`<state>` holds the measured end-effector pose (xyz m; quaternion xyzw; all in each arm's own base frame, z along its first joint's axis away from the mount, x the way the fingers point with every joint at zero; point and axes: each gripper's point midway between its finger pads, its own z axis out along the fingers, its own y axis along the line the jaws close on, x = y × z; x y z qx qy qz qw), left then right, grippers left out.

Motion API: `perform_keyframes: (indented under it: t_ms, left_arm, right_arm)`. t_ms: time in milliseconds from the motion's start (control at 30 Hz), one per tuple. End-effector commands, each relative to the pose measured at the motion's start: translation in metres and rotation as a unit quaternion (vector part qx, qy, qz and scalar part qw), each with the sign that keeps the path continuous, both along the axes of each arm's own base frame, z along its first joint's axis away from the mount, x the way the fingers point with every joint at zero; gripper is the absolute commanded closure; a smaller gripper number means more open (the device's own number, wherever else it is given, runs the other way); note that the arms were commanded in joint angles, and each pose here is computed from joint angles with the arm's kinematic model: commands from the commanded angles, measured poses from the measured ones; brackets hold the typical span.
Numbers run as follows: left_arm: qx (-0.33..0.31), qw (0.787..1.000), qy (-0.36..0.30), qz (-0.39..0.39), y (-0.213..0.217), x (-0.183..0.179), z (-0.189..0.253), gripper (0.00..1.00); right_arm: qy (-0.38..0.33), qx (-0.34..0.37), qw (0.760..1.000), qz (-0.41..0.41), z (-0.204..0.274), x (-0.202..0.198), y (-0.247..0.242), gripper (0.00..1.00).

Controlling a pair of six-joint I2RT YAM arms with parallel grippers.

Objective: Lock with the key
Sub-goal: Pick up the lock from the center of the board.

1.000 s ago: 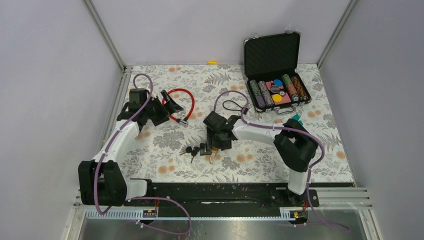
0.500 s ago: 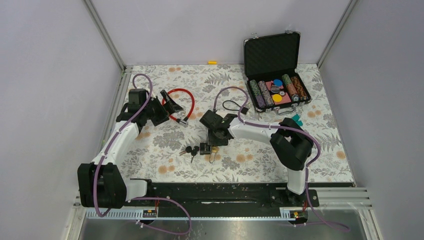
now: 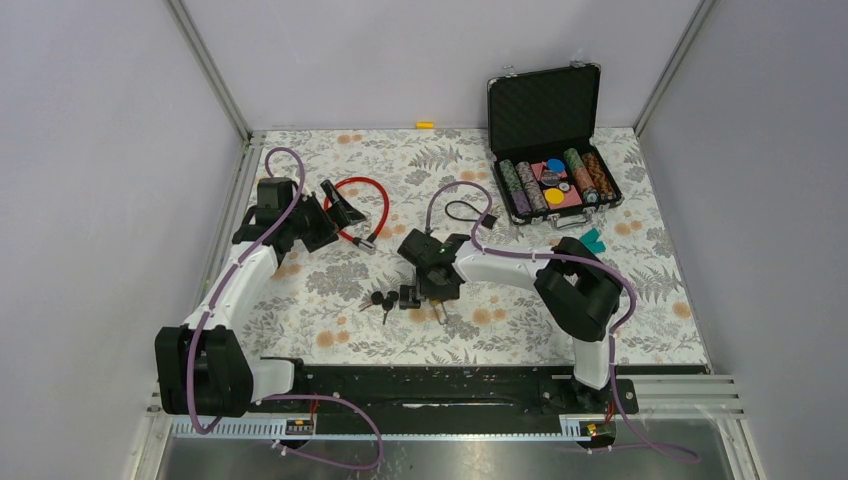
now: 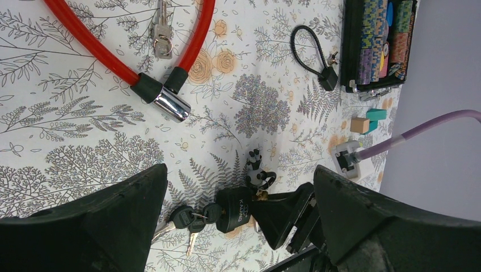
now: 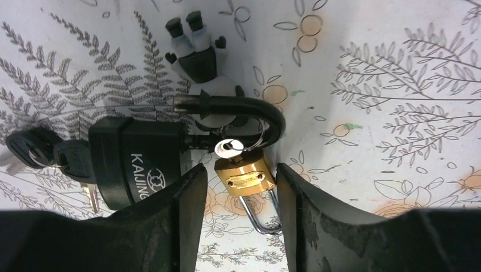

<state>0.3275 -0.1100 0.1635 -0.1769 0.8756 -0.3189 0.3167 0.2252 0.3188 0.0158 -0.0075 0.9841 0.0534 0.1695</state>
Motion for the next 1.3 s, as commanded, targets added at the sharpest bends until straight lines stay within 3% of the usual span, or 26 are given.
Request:
perform_keyframes:
  t_ms: [0,100,200,333,400,633,1000,1267]
  left_arm:
    - [-0.001,0.999,-0.037,0.000,-0.001,0.004,0.014,0.01]
    - [-0.001,0.999,-0.038,0.000,-0.001,0.004,0.015,0.01]
    - [-0.001,0.999,-0.038,0.000,-0.001,0.004,0.015,0.01]
    - [-0.002,0.999,-0.038,0.000,-0.001,0.004,0.016,0.01]
    - [-0.003,0.999,-0.038,-0.001,-0.001,0.004,0.016,0.01]
    - [-0.006,0.999,-0.041,-0.002,-0.002,0.004,0.020,0.01]
    - [-0.004,0.999,-0.042,-0.001,-0.001,0.003,0.019,0.01]
    - [-0.003,0.999,-0.042,-0.001,-0.001,0.003,0.019,0.01]
  right_arm:
    - [0.018,-0.009,0.999,0.034,-0.005,-0.013,0.005,0.45]
    - [0.028,-0.022,0.998,0.057,-0.013,-0.019,0.001,0.46]
    - [0.027,-0.056,0.996,0.071,-0.020,-0.018,-0.010,0.53]
    - [-0.010,-0.084,0.992,0.089,-0.011,-0.003,-0.017,0.77]
    - [-0.032,-0.077,0.991,0.106,0.004,0.006,-0.011,0.83]
    - [-0.079,0.046,0.982,0.167,0.070,0.012,0.035,0.87]
    - [-0.041,0.233,0.948,0.215,0.100,-0.007,0.101,0.87]
    - [-0.012,0.383,0.900,0.208,0.128,-0.004,0.134,0.86]
